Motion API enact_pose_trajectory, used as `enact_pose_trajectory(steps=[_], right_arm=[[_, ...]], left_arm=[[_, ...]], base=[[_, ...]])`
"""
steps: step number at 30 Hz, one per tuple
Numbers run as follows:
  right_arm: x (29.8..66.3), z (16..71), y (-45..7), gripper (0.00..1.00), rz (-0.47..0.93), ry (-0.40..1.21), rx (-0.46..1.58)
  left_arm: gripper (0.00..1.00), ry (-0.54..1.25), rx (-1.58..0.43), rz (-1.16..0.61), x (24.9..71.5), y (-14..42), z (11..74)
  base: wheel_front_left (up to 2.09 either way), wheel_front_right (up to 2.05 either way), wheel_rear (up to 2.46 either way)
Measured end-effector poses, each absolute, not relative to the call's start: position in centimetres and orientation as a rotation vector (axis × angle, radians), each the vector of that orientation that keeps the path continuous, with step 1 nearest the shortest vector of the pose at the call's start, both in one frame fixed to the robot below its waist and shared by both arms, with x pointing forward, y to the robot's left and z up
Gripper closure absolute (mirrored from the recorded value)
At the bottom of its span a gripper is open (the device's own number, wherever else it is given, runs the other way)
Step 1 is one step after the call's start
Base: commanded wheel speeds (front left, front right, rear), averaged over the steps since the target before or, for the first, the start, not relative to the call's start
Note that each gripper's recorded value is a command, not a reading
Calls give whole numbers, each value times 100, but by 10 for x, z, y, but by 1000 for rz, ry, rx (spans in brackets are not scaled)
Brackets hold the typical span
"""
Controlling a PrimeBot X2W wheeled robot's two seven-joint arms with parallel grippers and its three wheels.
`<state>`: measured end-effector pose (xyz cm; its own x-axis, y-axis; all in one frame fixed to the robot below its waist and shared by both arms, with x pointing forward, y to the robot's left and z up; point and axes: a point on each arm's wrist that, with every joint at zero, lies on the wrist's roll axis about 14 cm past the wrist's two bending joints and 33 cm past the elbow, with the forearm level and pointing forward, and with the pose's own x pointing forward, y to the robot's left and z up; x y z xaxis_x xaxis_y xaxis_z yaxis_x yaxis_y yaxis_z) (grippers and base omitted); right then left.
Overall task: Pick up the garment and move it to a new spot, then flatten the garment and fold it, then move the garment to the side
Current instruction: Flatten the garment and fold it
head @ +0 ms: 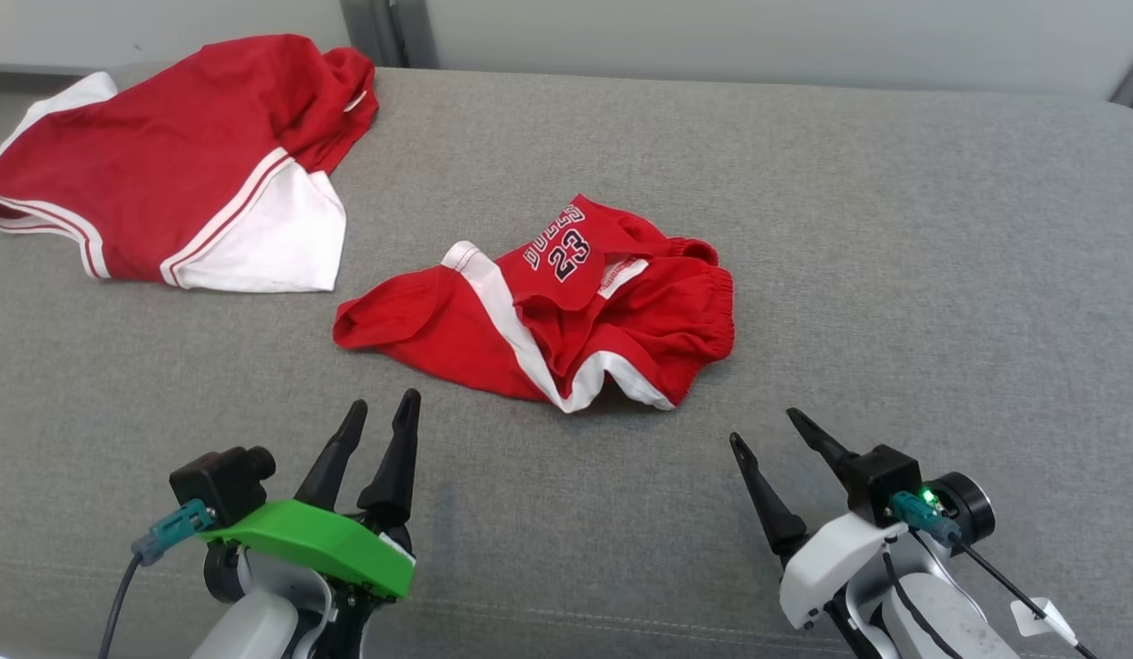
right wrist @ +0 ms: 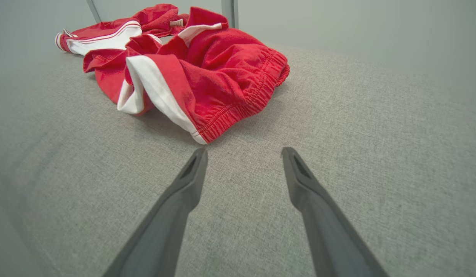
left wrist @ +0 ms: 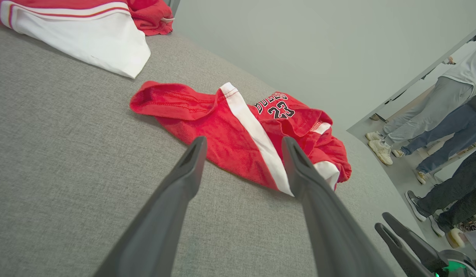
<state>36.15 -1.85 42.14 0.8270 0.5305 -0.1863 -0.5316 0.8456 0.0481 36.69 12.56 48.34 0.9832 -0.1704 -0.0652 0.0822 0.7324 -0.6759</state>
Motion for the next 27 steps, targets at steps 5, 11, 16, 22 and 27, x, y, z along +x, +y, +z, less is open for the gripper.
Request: enact_pose_trajectory(steps=[5,11,16,22,27], right_arm=[[372,409,-7,0,603,240,-22],[373,389,9,0,663,314,-27],[381,382,27,0,713,338,-27],[388,373,40,0,749,366,-19],[395,372,48,0,769,363,-19]], left_arm=[[0,111,-717,-111,365,134,484],[0,94,-703,-60,362,148,483],[0,100,-705,-4,359,161,476],[0,100,-695,25,360,166,472],[0,90,-689,54,361,173,472]], base=[[0,0,0],[0,0,0],[0,0,0],[0,0,0],[0,0,0]])
